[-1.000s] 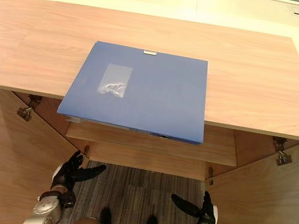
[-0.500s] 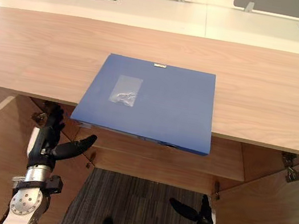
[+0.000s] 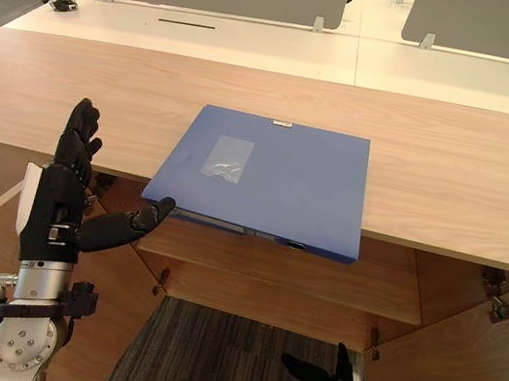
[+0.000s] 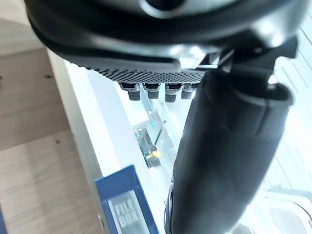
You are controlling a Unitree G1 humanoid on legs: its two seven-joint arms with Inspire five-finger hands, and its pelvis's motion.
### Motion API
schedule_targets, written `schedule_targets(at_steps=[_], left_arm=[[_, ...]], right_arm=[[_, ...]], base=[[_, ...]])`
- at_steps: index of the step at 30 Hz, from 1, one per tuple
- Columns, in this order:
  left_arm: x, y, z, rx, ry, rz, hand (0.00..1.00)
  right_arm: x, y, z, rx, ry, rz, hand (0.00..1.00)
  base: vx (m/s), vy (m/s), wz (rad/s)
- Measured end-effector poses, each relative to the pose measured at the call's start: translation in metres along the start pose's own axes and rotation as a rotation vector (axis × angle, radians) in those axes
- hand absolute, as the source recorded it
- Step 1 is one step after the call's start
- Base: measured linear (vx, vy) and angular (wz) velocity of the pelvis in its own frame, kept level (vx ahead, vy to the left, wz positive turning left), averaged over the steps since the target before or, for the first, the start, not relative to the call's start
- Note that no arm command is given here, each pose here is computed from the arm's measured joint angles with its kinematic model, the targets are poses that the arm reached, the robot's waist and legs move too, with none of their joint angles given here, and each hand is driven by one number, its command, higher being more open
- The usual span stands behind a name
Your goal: Walk over to the cabinet, pick up the folder, carry it to the office cabinet, place the folder inside the office cabinet, then close the office cabinet door
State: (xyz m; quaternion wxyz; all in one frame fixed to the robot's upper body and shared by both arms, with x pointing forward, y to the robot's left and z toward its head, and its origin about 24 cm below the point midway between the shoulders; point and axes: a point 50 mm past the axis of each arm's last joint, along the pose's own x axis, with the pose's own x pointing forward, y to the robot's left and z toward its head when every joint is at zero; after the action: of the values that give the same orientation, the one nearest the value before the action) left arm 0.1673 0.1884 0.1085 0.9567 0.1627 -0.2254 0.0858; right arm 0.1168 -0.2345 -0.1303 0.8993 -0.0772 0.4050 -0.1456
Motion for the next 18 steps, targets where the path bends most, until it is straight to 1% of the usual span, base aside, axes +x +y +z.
schedule_targets(at_steps=[2,3,4,6,8,11,18], left_arm=[[0.006,0.000,0.001,0.132,-0.048,-0.086,1.00],[0.007,-0.001,0.002,0.157,-0.065,-0.107,1.00],[0.011,-0.004,0.004,0.226,-0.110,-0.162,1.00],[0.013,-0.009,0.005,0.286,-0.150,-0.223,1.00],[0.013,-0.017,0.001,0.388,-0.182,-0.330,1.00],[0.010,-0.027,-0.009,0.445,-0.178,-0.442,1.00],[0.018,-0.032,-0.005,0.528,-0.269,-0.523,1.00]], right_arm=[[0.000,0.000,-0.001,-0.003,0.001,0.003,1.00],[0.000,0.000,-0.001,-0.003,0.003,0.003,1.00],[0.000,-0.001,-0.001,-0.005,0.005,0.003,1.00],[0.000,-0.001,-0.002,-0.008,0.005,0.004,1.00],[-0.001,0.000,-0.003,-0.024,0.009,0.018,1.00],[-0.001,0.000,-0.003,-0.026,0.010,0.020,1.00],[0.000,-0.005,-0.005,-0.037,0.020,0.018,1.00]], base=[[0.00,0.008,-0.09],[-0.02,0.009,-0.11],[-0.04,0.011,-0.12],[-0.04,0.011,-0.15],[-0.02,0.010,-0.12],[0.01,0.006,-0.13],[0.02,-0.003,-0.10]])
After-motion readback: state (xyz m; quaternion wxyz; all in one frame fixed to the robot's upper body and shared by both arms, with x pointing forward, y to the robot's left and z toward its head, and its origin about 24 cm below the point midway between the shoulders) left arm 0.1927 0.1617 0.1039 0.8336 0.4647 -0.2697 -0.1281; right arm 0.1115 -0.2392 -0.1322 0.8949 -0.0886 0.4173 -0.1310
